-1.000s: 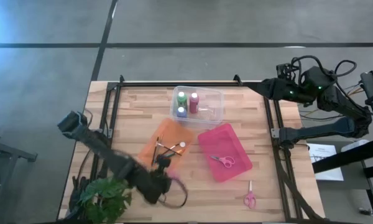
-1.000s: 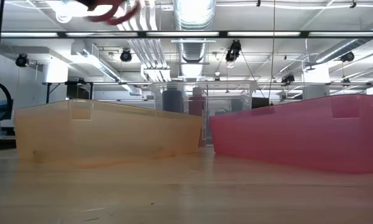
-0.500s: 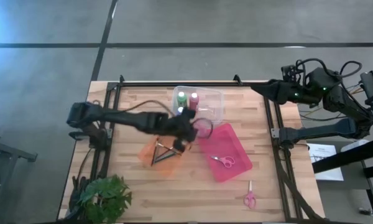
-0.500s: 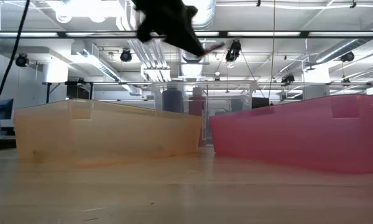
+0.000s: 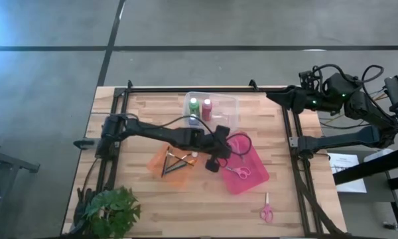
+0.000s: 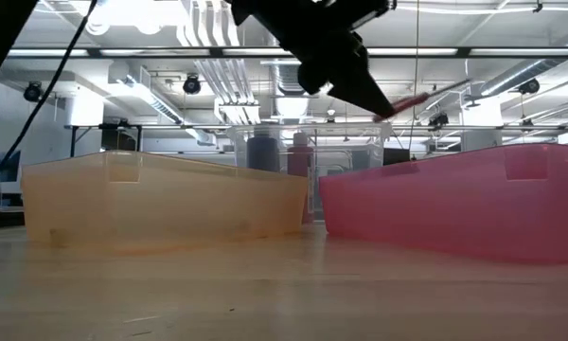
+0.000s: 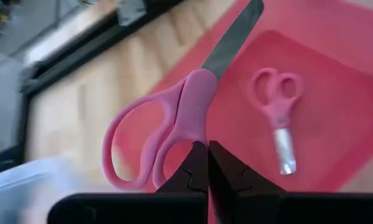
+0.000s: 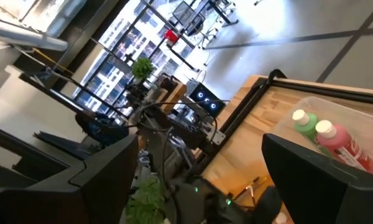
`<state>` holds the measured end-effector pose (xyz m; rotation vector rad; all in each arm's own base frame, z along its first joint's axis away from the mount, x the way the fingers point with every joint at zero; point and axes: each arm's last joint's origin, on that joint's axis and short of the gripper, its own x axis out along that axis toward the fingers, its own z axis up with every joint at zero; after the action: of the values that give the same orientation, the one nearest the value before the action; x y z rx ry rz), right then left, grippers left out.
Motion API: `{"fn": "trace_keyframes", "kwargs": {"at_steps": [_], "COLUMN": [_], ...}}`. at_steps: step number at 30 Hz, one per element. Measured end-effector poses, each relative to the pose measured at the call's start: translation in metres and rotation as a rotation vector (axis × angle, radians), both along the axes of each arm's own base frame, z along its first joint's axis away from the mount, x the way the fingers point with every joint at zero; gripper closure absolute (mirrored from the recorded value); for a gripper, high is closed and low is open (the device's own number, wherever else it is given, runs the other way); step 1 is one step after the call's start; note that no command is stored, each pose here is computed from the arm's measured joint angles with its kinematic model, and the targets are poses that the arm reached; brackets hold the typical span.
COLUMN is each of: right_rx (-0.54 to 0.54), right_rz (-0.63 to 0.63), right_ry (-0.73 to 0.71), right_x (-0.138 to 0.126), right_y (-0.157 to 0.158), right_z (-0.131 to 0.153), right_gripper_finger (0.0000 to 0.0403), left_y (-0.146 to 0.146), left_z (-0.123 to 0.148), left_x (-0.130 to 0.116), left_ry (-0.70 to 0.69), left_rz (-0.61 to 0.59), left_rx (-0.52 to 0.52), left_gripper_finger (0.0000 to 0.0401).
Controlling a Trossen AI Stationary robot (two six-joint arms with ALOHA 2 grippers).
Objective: Pick & Place Paint Supplies
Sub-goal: Put the left pink scissors into the pink bin, then put the pink scissors into the pink bin
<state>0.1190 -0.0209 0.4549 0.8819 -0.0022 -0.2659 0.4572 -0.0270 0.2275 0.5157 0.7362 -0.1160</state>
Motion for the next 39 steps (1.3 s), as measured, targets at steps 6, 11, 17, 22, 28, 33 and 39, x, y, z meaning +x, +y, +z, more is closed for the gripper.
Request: {"fn": "trace_keyframes", "kwargs": {"at_steps": [6,11,17,22,28,33,39], "right_rx": [0.006,0.008,0.006,0.039,0.152,0.275,0.502], "right_rz": [-0.001,-0.027,-0.043,-0.027,0.146,0.340,0.498], "right_ry": [0.042,0.055,0.089,0.218,0.400,0.544,0.663], "right_x": [0.000,0.001,0.004,0.009,0.018,0.024,0.027], "right_y": [0.000,-0.001,-0.002,0.000,0.020,0.061,0.119], "right_z": [-0.004,-0.007,-0.010,-0.024,-0.043,-0.065,-0.097], "right_gripper_finger": [0.0068,0.0068,0.0068,0.0068,0.0068,0.0068,0.0068], "left_y": [-0.014,-0.014,-0.011,0.001,0.017,0.031,0.050], "left_z": [-0.008,-0.009,-0.009,0.019,0.086,0.140,0.176], "left_x": [0.002,0.001,-0.001,-0.014,-0.048,-0.090,-0.133], "left_ry": [0.015,0.022,0.039,0.027,-0.089,-0.188,-0.299], "left_rz": [0.028,0.043,0.043,0.059,0.134,0.233,0.321], "left_rx": [-0.087,-0.108,-0.103,0.004,0.052,0.041,0.044], "left_gripper_finger": [0.0377,0.0337,0.0320,0.0319,0.0319,0.0318,0.0318]}}
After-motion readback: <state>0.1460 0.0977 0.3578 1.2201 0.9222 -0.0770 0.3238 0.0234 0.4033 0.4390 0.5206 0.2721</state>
